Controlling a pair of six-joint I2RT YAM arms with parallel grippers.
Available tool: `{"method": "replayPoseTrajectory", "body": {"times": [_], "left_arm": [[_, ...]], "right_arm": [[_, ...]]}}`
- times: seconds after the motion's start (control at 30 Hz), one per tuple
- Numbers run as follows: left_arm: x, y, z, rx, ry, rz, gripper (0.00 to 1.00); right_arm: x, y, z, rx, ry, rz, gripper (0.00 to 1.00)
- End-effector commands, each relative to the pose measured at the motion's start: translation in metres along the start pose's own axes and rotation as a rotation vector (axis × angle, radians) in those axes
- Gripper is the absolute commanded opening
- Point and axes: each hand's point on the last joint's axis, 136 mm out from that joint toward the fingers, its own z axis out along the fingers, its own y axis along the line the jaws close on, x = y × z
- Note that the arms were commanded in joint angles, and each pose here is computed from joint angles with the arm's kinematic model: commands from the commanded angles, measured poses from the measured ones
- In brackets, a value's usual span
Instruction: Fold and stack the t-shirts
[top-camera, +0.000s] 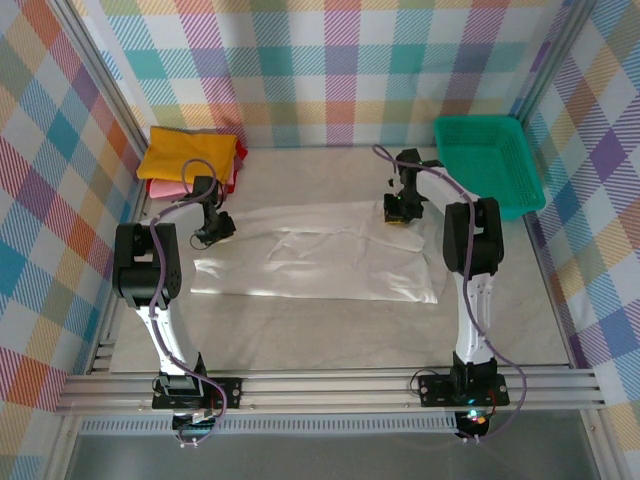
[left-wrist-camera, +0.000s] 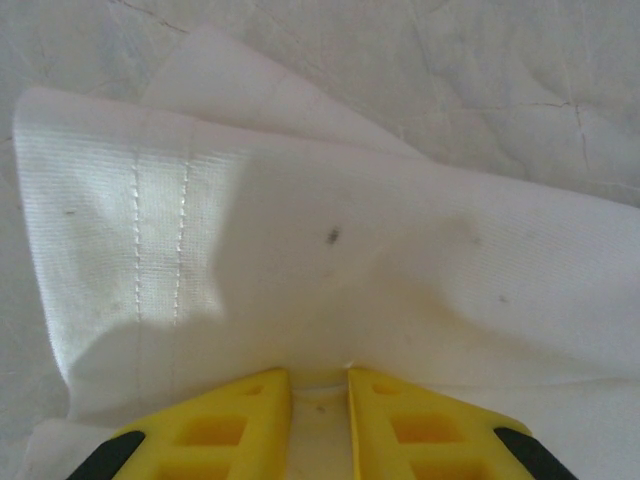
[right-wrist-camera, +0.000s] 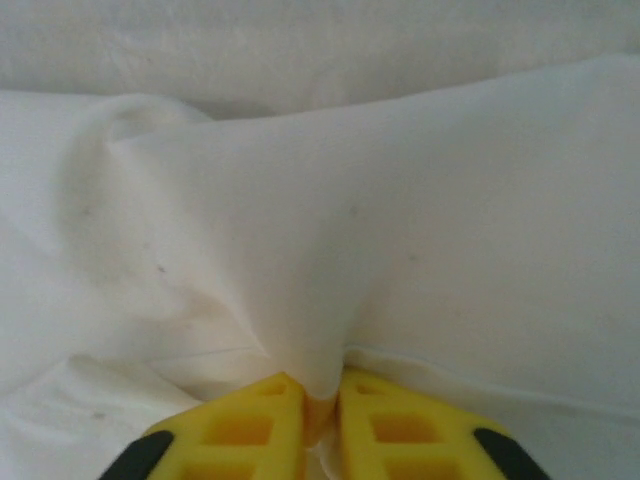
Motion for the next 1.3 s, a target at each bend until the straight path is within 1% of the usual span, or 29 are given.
{"method": "replayPoseTrajectory", "body": {"times": [0.0,0.13,0.27,0.33,0.4,0.43,0.47,0.5,0.53,0.73,0.9,1.0,1.03,1.07,1.17,1.2,1.27], "left_arm": [[0.017,0.012,0.001,-0.031,0.067,-0.017,0.23],[0.017,0.012,0.0,-0.032,0.067,-0.017,0.23],[0.015,0.013,-0.002,-0.039,0.062,-0.018,0.23],[0.014,0.013,-0.003,-0.043,0.059,-0.016,0.23],[0.013,0.012,-0.004,-0.041,0.055,-0.016,0.23],[0.013,0.013,-0.004,-0.042,0.058,-0.016,0.23],[0.012,0.013,-0.005,-0.044,0.054,-0.014,0.23],[0.012,0.013,-0.005,-0.046,0.054,-0.013,0.23],[0.012,0.013,-0.005,-0.046,0.054,-0.012,0.23],[0.012,0.01,-0.004,-0.032,0.06,-0.016,0.23],[0.012,0.01,-0.002,-0.034,0.066,-0.015,0.23],[0.011,0.01,-0.002,-0.033,0.063,-0.015,0.23],[0.012,0.01,-0.001,-0.033,0.067,-0.015,0.23],[0.012,0.01,0.0,-0.036,0.069,-0.015,0.23],[0.013,0.011,0.0,-0.037,0.069,-0.015,0.22],[0.013,0.011,0.0,-0.037,0.069,-0.015,0.22],[0.013,0.012,-0.001,-0.04,0.068,-0.015,0.22]], "right_arm": [[0.003,0.017,-0.025,-0.072,-0.035,-0.003,0.12],[0.005,0.018,-0.043,-0.069,-0.086,0.005,0.14],[0.01,0.015,-0.054,-0.047,-0.092,-0.001,0.23],[0.013,0.013,-0.052,-0.042,-0.088,-0.005,0.23],[0.017,0.011,-0.047,-0.038,-0.075,-0.004,0.18],[0.018,0.01,-0.043,-0.036,-0.069,-0.003,0.19],[0.018,0.008,-0.04,-0.027,-0.07,-0.001,0.25],[0.016,0.005,-0.038,-0.011,-0.074,0.001,0.35],[0.015,0.0,-0.034,0.006,-0.074,0.006,0.39],[0.007,-0.016,-0.023,0.071,-0.073,0.013,0.41],[0.013,-0.017,-0.011,0.064,-0.031,0.007,0.42],[0.016,-0.018,-0.01,0.063,-0.039,0.007,0.42],[0.016,-0.016,-0.01,0.054,-0.036,0.007,0.4],[0.018,-0.014,-0.01,0.04,-0.029,0.007,0.34],[0.019,-0.006,-0.017,0.001,-0.042,0.011,0.22],[0.02,-0.005,-0.019,-0.003,-0.051,0.016,0.19],[0.021,-0.003,-0.026,-0.014,-0.069,0.021,0.17]]}}
